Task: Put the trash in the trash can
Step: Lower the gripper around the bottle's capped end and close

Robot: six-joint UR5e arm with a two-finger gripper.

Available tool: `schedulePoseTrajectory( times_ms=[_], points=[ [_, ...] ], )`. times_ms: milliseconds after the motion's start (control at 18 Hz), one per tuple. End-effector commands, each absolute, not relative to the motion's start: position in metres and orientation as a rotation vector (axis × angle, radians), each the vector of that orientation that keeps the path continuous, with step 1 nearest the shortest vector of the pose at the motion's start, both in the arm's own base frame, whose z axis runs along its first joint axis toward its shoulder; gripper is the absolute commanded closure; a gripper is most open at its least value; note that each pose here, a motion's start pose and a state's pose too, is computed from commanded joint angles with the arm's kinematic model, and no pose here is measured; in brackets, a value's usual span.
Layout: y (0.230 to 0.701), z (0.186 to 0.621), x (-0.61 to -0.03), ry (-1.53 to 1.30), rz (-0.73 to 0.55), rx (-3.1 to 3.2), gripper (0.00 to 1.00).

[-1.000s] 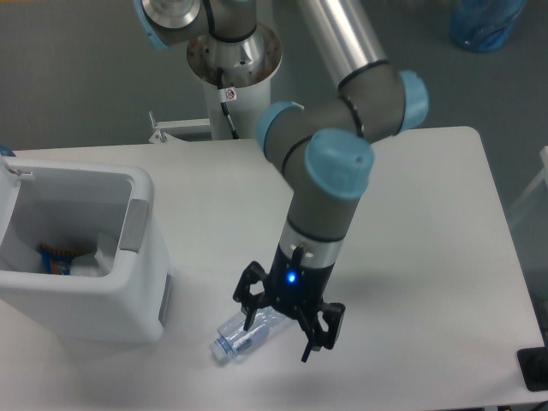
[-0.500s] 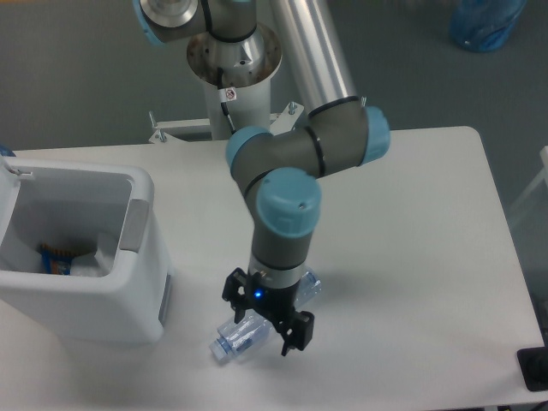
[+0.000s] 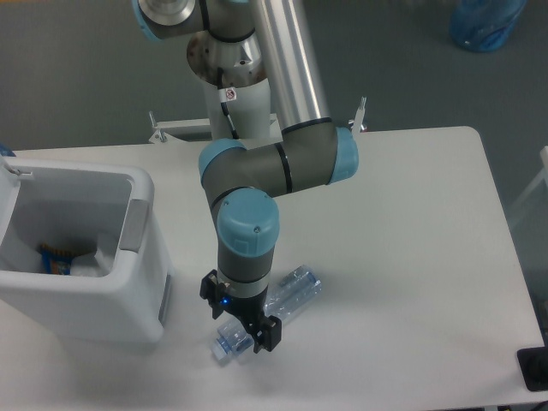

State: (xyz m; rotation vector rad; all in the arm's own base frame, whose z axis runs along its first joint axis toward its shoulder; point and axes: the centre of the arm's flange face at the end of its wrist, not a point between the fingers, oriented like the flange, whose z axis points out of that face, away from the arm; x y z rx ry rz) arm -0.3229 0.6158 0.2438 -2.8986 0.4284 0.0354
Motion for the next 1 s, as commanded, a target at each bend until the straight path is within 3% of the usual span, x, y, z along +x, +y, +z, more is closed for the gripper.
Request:
schedulePoseTrajectory(
  times_ms=[556,1000],
  points=[
    [0.624,0.221,-0.323,0.462,0.108,-2.971,0.00],
    [0.628,0.200,-0.316,0.482,0.096,-3.009,0.00]
  ],
)
